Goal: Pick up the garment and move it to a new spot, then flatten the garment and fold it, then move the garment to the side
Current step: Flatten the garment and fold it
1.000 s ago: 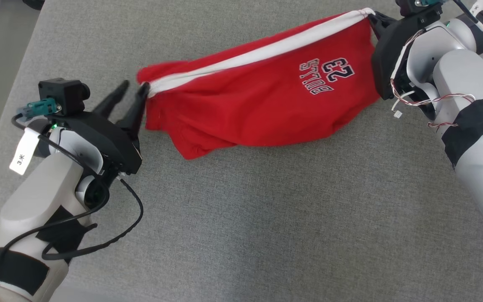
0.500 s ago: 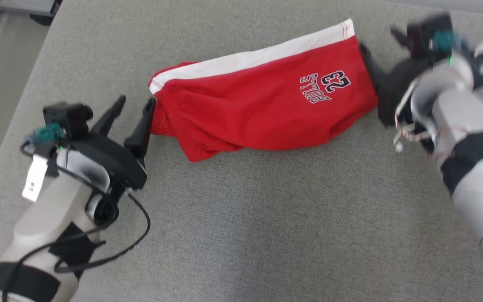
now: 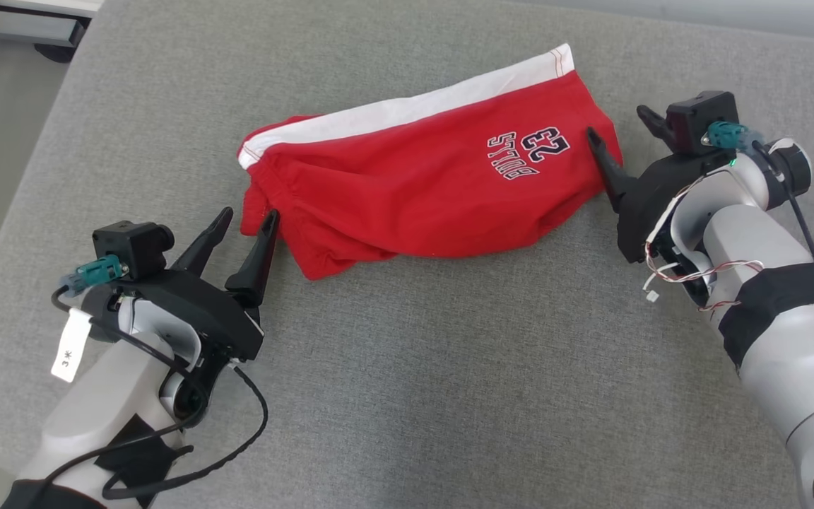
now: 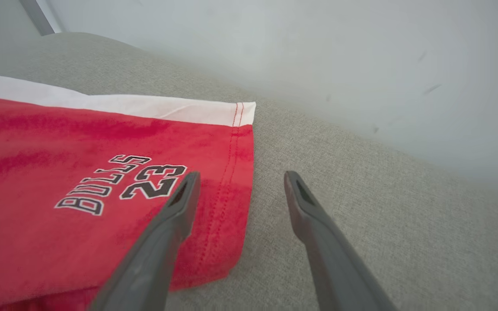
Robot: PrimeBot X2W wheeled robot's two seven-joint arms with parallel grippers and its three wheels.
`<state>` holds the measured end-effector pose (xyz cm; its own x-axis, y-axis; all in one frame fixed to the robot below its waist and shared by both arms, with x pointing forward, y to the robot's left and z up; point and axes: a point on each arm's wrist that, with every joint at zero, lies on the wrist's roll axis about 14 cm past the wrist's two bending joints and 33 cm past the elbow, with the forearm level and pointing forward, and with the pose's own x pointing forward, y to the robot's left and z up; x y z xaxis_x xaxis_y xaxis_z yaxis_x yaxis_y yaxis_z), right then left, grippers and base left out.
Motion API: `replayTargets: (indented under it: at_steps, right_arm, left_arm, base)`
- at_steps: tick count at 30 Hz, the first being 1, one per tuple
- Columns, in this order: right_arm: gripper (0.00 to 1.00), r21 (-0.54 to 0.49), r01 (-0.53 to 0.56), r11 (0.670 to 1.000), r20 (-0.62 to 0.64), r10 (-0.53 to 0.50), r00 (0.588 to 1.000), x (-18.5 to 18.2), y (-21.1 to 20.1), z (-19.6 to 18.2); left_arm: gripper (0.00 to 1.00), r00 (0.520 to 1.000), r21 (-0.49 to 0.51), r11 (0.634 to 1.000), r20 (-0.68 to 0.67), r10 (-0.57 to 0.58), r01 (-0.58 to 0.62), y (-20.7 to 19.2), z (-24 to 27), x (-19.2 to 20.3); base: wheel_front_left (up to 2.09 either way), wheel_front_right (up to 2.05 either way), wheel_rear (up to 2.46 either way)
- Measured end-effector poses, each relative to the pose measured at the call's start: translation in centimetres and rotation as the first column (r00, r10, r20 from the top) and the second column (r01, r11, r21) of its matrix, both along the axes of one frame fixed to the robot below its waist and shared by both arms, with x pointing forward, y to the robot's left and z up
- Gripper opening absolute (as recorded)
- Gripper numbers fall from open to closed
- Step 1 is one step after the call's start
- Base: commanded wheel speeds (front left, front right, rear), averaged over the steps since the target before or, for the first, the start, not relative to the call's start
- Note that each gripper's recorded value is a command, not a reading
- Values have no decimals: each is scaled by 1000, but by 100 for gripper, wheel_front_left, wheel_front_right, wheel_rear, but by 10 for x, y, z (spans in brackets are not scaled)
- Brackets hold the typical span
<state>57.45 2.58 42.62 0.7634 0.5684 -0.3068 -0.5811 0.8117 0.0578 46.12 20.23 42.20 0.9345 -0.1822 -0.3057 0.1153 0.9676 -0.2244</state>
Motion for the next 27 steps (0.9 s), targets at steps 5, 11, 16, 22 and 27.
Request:
replayTargets:
  at_steps: [5,11,16,22,27]
  right_arm:
    - [100,-9,-3,1000,-31,3,1000,-5,3,-11]
    - [100,-40,4,999,-84,-7,996,-10,0,-28]
    - [100,-40,10,999,-118,-15,993,-13,0,-36]
    - [100,-28,17,999,-157,-21,987,-17,3,-41]
    - [0,-25,21,999,-174,-25,984,-18,3,-43]
  left_arm:
    - [100,1000,-13,1000,-20,3,-4,-3,-7,1]
    - [100,999,-48,999,-43,13,-15,-8,-15,1]
    - [100,998,-81,997,-67,4,-9,-19,-22,0]
    - [100,987,-141,989,-161,12,-36,-27,-37,-5]
    - [47,979,-158,987,-206,0,-33,-31,-44,-8]
  base:
    - [0,0,0]
    - [0,0,0]
    - [0,0,0]
    - [0,0,0]
    - [0,0,0]
